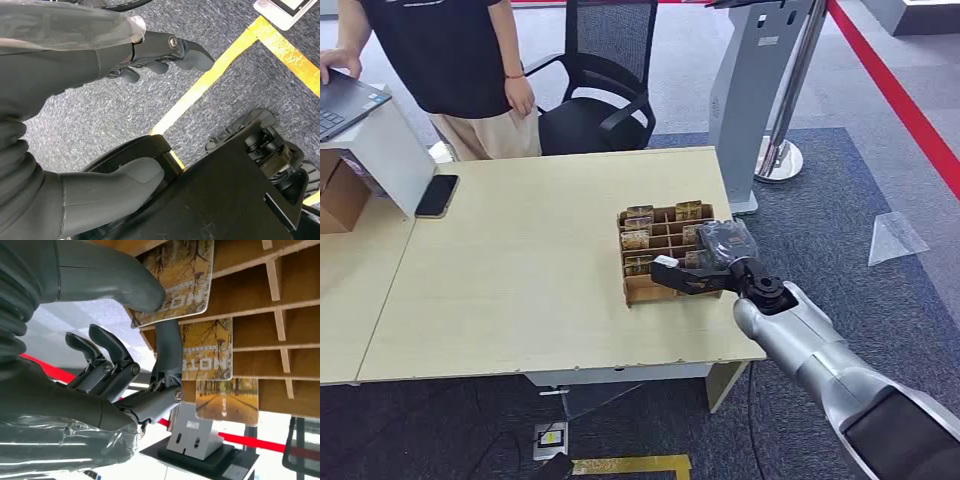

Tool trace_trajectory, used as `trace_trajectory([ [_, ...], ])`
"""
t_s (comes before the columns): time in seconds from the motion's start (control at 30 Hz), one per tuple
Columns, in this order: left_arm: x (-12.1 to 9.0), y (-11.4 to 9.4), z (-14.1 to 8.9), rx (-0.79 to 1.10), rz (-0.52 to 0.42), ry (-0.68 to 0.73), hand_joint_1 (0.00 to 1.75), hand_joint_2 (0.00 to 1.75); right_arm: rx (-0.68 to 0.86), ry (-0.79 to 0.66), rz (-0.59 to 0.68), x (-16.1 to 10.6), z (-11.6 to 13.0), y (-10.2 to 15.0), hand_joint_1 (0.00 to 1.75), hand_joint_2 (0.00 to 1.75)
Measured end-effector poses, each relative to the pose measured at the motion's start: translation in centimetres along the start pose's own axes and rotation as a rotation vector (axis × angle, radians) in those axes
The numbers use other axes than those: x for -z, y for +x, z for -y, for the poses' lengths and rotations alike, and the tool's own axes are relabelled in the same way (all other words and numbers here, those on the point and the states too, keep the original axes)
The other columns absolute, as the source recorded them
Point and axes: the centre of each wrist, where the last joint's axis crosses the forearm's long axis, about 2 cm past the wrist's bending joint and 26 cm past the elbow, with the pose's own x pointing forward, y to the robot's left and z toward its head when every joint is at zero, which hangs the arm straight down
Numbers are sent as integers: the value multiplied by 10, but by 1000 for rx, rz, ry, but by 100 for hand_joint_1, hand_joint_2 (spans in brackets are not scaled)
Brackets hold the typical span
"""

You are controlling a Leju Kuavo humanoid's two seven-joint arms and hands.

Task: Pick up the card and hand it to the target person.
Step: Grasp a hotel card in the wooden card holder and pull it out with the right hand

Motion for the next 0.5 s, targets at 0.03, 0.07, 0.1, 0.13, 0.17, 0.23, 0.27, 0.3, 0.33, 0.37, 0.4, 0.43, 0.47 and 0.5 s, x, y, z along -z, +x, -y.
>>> trace_trajectory([
  [0.03, 0, 0, 0, 0, 0, 0, 0, 175, -1, -1, 0, 0, 1, 0, 159, 175],
  [0.07, 0, 0, 0, 0, 0, 0, 0, 175, -2, -1, 0, 0, 1, 0, 160, 175],
  [0.1, 0, 0, 0, 0, 0, 0, 0, 175, -3, -3, 0, 1, 2, 0, 161, 175],
  [0.13, 0, 0, 0, 0, 0, 0, 0, 175, -3, -3, -1, 1, 2, 0, 162, 175],
  [0.17, 0, 0, 0, 0, -1, 0, 0, 175, -4, -3, -1, 1, 3, 1, 162, 175],
  [0.23, 0, 0, 0, 0, -1, 0, 0, 175, -4, -2, -4, 2, 3, 1, 162, 175],
  [0.27, 0, 0, 0, 0, -1, 0, 0, 175, -5, -1, -5, 2, 4, 1, 162, 175],
  [0.3, 0, 0, 0, 0, -1, -1, 0, 175, -6, -1, -7, 2, 4, 1, 163, 175],
  [0.33, 0, -1, 0, 0, -1, -1, 0, 175, -7, -1, -8, 2, 5, 1, 164, 175],
  [0.37, 0, -1, 0, 0, -1, -2, 0, 175, -8, -1, -8, 2, 5, 2, 165, 175],
  [0.4, 0, -1, 0, 0, -1, -3, 0, 175, -10, -1, -9, 2, 5, 2, 166, 175],
  [0.43, 0, -1, 0, 0, -2, -4, 0, 175, -11, 0, -9, 2, 6, 3, 166, 175],
  [0.47, 0, -1, 0, 0, -2, -5, 0, 175, -12, 1, -10, 2, 6, 3, 166, 175],
  [0.5, 0, -1, 0, 0, -2, -5, 0, 175, -13, 1, -10, 2, 7, 3, 165, 175],
])
